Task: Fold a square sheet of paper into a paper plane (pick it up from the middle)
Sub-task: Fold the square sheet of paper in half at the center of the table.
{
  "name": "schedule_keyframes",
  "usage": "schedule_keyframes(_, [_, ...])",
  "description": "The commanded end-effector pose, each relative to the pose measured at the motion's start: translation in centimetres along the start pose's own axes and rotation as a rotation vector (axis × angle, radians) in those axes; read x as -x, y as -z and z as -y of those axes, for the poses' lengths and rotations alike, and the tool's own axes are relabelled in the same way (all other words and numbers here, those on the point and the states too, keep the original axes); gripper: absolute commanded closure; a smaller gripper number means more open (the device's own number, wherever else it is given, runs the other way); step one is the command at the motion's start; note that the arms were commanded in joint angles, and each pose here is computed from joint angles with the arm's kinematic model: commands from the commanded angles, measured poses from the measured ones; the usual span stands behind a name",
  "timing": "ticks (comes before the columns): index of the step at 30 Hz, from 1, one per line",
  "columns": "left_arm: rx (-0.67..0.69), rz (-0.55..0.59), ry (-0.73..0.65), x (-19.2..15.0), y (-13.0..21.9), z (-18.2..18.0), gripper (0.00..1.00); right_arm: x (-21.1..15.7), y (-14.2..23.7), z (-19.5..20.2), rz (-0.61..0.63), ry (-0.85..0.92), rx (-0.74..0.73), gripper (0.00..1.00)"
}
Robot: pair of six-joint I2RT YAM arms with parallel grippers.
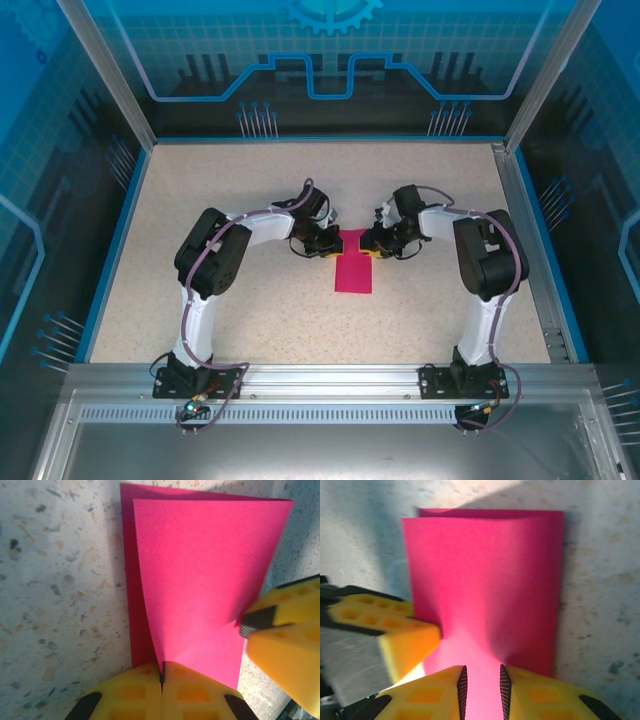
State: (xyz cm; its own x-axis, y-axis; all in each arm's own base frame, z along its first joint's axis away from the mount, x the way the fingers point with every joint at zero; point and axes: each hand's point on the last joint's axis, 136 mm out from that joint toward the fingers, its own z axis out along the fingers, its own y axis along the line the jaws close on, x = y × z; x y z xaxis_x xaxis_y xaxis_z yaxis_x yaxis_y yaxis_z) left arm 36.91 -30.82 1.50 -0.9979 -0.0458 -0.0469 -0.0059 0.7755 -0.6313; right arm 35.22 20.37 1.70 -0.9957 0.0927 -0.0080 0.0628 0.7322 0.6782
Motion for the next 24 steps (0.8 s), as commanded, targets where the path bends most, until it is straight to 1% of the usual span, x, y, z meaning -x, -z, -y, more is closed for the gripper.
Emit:
schedule_keyframes(1, [0.102,-0.057,0.048,-1.3,-1.2,-3.4,0.96,-0.1,-0.2,0.8,-0.022,-0.018,-0.017,0.73])
schedule_keyframes(10, [0.104,-0.056,0.049,-1.3,-1.1,-3.4,0.96,2.0,2.1,-1.9,0.034,0.036,0.010,0.73])
schedule_keyframes(17, [0.105,-0.058,0.047,-1.4,-1.1,-3.3,0.96,2.7,0.9,-0.9,0.018,0.013,0.001,0.73])
schedule_keyframes(21, [0.105,-0.055,0.045,-1.3,-1.0,-3.3,0.96,2.7,0.1,0.4,0.003,-0.004,-0.036,0.73])
schedule_keyframes(24, [0.105,-0.056,0.044,-1.4,-0.9,-3.2,0.96,2.8,0.2,0.5,0.003,-0.006,-0.048,0.73])
